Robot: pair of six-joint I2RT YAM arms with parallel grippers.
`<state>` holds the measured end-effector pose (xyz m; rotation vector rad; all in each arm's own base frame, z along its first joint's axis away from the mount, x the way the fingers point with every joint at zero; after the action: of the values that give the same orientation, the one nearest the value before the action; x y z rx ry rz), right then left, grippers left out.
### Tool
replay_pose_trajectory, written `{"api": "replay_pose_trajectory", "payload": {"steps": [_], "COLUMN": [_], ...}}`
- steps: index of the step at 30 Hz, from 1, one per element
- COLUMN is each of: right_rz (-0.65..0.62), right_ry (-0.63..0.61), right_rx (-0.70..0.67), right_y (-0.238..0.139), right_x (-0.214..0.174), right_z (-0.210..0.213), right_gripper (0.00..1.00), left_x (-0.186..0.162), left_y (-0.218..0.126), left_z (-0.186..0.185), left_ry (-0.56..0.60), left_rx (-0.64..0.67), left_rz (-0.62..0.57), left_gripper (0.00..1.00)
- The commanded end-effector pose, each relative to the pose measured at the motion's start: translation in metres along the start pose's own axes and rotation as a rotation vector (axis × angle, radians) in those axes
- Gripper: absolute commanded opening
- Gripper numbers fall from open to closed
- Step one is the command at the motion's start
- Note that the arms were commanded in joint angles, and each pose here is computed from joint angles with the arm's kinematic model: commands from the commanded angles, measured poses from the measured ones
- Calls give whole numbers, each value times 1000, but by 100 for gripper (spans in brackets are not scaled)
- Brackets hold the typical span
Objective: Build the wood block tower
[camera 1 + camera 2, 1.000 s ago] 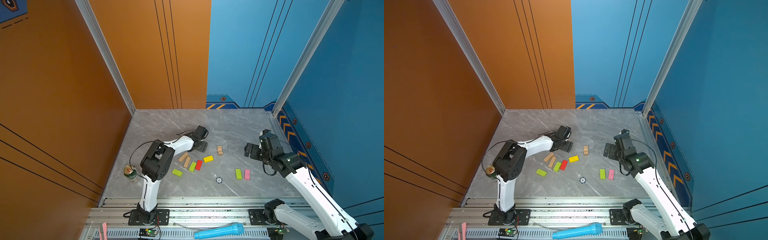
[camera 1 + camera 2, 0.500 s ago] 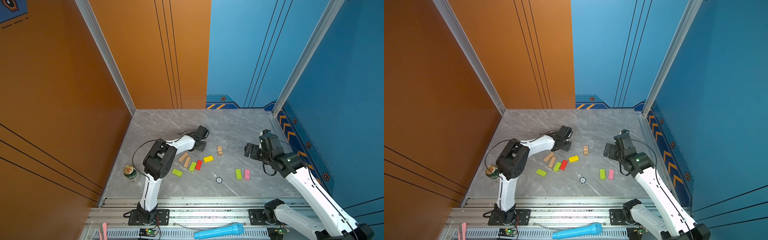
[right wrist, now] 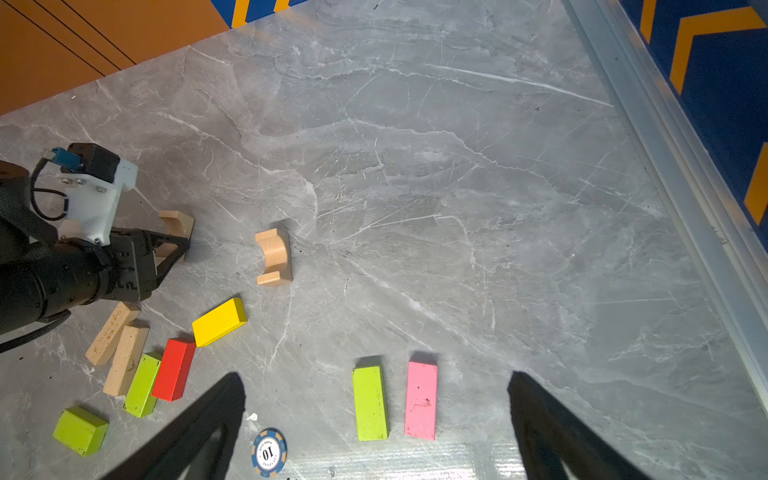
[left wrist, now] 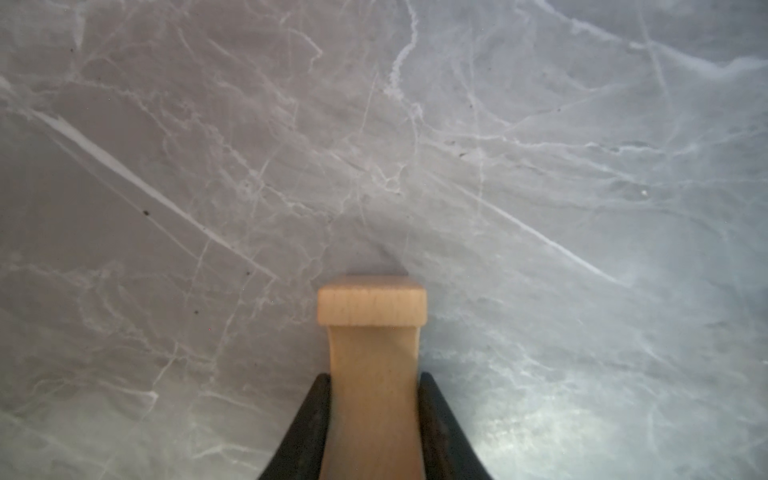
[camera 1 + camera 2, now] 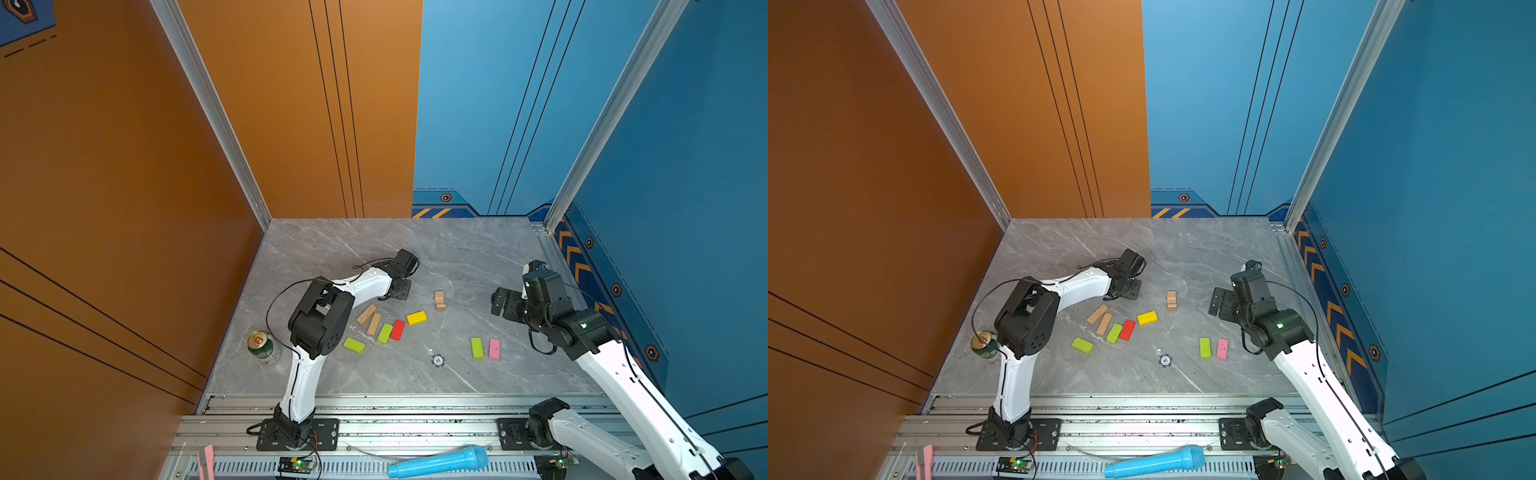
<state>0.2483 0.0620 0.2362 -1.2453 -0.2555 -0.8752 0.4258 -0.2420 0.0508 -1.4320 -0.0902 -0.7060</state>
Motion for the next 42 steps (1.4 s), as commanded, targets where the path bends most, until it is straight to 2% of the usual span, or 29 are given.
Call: {"api": "replay_pose_trajectory", "payload": {"steps": [1,7,33,37,42], "right_rz": [23,20,30,34,30], "right_ry": [1,-2,-5,-4,-6], "right_rx": [-15,-13,-24,-26,-25], "right_y": [-4,-8,-7,-7,-9], "right_x": [-9,-12,-18,-18,-17], "right_z": [-9,-12,-20,-21,-22], "right_gripper": [100,100,100,100,100], "left_x": [-4,-6,-1,1,3], "left_y": [0,-2,5,5,0], "left_z": [4,8,-25,-28,-29], "left_ry": [-62,-124,-166,-177,-183], "left_rx": [53,77,12,4,13], "left_rz": [39,55,56,56,53], "left_gripper": [26,27,30,38,58]}}
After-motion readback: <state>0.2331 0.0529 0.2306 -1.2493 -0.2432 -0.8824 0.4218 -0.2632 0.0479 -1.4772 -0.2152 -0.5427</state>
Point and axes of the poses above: each gripper's point midway between its finger pads, its own y axis out along the fingers, its own z axis along the line the jaws close on, x = y × z, the point moved 2 cm from there along -y, back along the fingers, and after that the axes turned 11 degrees about y, right-handed, at the moved point
